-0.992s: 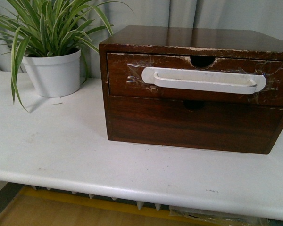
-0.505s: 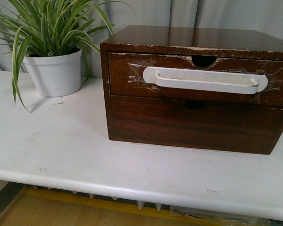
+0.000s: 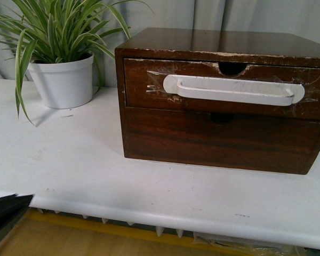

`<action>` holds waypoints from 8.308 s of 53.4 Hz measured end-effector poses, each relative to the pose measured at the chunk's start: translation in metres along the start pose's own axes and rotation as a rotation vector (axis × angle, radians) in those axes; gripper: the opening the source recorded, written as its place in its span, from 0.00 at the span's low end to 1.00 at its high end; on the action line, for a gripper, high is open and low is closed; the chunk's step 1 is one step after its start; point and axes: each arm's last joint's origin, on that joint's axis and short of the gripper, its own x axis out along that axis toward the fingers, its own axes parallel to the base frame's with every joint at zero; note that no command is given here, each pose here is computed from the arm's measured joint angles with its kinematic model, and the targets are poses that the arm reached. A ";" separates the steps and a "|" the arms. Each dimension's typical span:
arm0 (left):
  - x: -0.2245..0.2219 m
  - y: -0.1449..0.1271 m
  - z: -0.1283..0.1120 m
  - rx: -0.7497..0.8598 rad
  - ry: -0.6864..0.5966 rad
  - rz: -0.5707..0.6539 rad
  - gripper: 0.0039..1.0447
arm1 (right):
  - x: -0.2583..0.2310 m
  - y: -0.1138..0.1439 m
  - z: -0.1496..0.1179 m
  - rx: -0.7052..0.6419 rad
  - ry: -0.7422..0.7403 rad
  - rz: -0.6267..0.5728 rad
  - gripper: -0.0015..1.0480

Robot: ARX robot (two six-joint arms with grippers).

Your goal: Open drawer

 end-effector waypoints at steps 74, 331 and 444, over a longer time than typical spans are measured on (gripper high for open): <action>0.190 0.005 0.140 0.520 0.035 -0.491 0.94 | 0.123 -0.015 0.092 -0.317 0.087 0.409 0.91; -0.047 -0.006 -0.062 -0.631 -0.057 0.440 0.94 | -0.037 0.026 -0.042 0.562 -0.348 -0.220 0.91; -0.059 -0.018 -0.080 -0.504 -0.332 0.520 0.94 | -0.026 0.044 -0.077 0.498 -0.397 -0.310 0.92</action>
